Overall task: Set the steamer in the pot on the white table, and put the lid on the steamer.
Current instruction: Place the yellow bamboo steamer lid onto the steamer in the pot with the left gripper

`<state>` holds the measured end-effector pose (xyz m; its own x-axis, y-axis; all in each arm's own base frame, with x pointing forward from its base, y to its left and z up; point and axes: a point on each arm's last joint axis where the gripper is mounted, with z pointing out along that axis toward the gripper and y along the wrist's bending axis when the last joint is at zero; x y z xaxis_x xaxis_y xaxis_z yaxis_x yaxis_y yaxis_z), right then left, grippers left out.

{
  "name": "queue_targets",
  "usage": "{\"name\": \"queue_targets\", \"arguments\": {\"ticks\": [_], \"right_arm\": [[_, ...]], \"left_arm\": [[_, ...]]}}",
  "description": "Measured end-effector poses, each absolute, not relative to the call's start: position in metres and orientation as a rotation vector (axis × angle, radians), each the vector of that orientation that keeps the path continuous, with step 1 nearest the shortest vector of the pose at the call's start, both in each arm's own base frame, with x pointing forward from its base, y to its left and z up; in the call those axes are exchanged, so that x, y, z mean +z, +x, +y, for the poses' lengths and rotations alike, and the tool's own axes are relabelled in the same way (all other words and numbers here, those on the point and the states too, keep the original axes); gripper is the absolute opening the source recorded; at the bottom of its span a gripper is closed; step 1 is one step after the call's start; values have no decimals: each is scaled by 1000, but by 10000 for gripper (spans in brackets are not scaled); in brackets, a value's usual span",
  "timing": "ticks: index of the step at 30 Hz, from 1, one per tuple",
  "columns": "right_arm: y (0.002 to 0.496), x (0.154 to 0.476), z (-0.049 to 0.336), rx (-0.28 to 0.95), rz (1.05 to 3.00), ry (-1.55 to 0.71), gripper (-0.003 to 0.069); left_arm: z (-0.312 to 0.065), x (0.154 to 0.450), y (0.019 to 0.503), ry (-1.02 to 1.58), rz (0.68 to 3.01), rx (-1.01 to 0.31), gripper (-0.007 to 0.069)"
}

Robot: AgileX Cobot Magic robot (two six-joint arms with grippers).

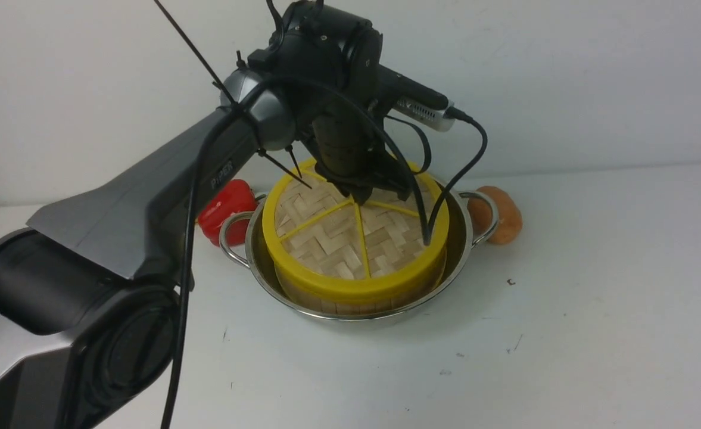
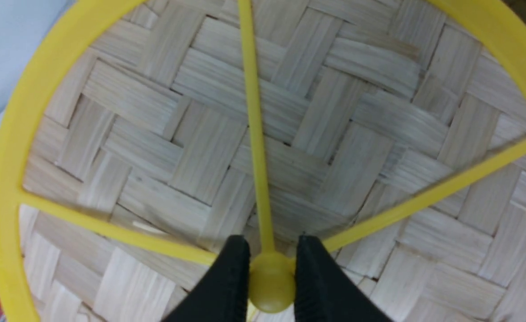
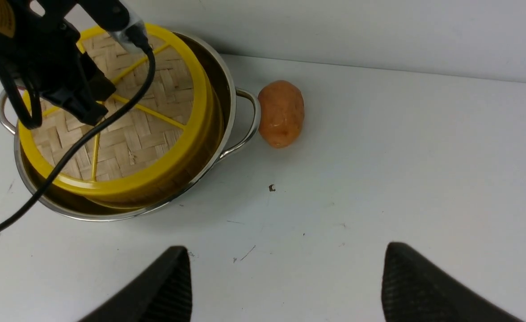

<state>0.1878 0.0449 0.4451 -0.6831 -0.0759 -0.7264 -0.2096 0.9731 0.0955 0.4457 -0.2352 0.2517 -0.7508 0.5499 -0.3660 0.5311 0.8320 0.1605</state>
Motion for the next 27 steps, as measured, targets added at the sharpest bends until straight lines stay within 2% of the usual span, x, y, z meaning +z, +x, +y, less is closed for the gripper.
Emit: {"name": "queue_targets", "arguments": {"ticks": [4, 27], "right_arm": [[188, 445, 45, 218, 2321, -199, 541], [188, 445, 45, 218, 2321, -199, 541]], "left_arm": [[-236, 243, 448, 814, 2619, 83, 118], [-236, 244, 448, 815, 2618, 84, 118]]}}
